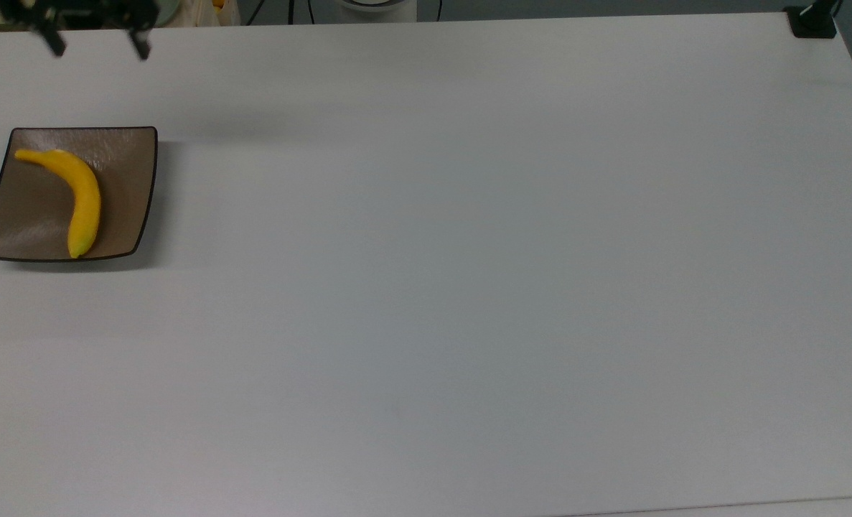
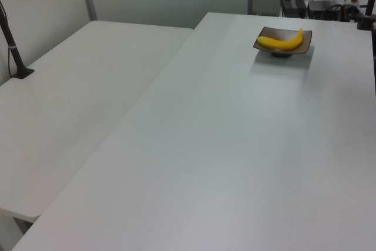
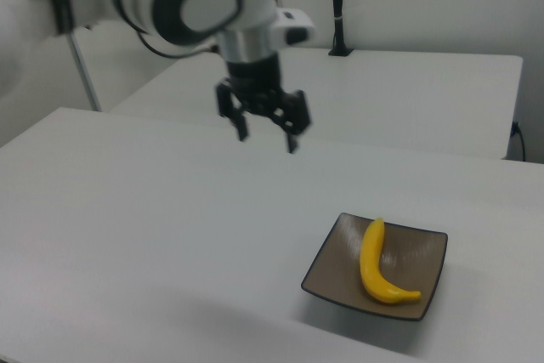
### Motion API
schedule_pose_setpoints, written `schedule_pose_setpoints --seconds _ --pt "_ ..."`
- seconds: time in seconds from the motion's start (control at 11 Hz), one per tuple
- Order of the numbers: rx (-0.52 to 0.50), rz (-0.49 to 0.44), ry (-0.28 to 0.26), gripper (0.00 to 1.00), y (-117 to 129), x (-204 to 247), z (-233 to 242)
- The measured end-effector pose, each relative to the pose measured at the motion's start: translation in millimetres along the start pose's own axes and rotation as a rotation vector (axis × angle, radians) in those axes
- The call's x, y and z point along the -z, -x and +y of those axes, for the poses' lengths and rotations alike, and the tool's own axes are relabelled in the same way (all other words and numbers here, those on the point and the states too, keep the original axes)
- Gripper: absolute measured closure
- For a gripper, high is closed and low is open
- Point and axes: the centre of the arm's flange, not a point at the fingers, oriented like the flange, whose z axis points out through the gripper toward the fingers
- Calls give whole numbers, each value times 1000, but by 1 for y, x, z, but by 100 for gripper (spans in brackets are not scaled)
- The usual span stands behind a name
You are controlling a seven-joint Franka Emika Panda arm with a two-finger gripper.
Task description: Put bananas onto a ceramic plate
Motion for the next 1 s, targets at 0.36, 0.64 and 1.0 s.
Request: schedule_pose_setpoints --seconds 0.36,0.64,1.0 --pt "-65 -98 -24 0 27 56 -124" --pt "-64 -112 -20 0 43 75 -207" --pt "-27 -98 -22 0 50 54 -251"
